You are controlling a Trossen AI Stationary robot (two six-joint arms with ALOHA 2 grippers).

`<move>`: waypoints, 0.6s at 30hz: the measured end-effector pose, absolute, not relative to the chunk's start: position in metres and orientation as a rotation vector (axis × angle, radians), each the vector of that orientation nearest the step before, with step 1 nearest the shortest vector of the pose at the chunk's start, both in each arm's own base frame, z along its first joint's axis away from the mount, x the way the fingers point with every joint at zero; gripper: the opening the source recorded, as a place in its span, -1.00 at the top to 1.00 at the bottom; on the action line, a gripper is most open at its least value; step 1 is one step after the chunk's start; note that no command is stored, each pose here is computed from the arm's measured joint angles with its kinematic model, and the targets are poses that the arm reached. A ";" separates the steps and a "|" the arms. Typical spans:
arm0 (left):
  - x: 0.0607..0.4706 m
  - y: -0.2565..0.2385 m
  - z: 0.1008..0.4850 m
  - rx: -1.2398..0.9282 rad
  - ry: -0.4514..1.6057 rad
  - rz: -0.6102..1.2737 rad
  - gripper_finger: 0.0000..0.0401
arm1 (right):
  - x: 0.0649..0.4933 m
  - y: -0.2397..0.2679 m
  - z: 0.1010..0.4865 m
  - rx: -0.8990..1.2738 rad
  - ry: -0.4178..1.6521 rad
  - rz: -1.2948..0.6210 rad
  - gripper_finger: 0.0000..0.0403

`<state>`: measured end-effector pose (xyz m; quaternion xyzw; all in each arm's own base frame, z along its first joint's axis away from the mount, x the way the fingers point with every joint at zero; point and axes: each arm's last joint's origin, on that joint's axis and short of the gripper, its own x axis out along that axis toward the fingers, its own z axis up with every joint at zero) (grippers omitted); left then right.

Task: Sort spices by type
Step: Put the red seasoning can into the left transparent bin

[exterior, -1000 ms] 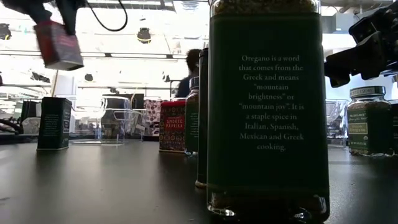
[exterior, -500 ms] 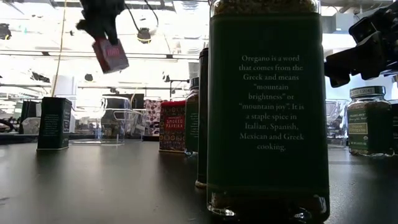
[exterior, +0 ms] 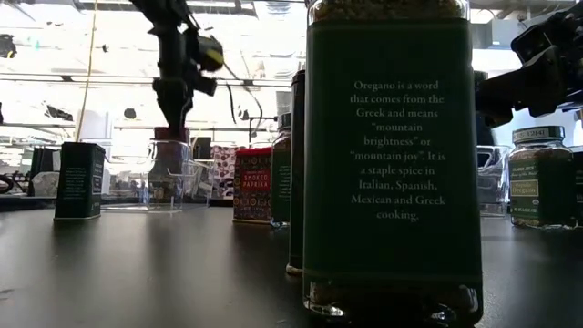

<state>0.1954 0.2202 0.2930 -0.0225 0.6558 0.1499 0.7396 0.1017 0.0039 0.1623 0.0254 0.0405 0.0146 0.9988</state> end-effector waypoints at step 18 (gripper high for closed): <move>0.200 0.237 0.253 0.051 1.470 0.196 -0.09 | 0.102 0.004 0.162 0.050 0.081 0.029 -0.03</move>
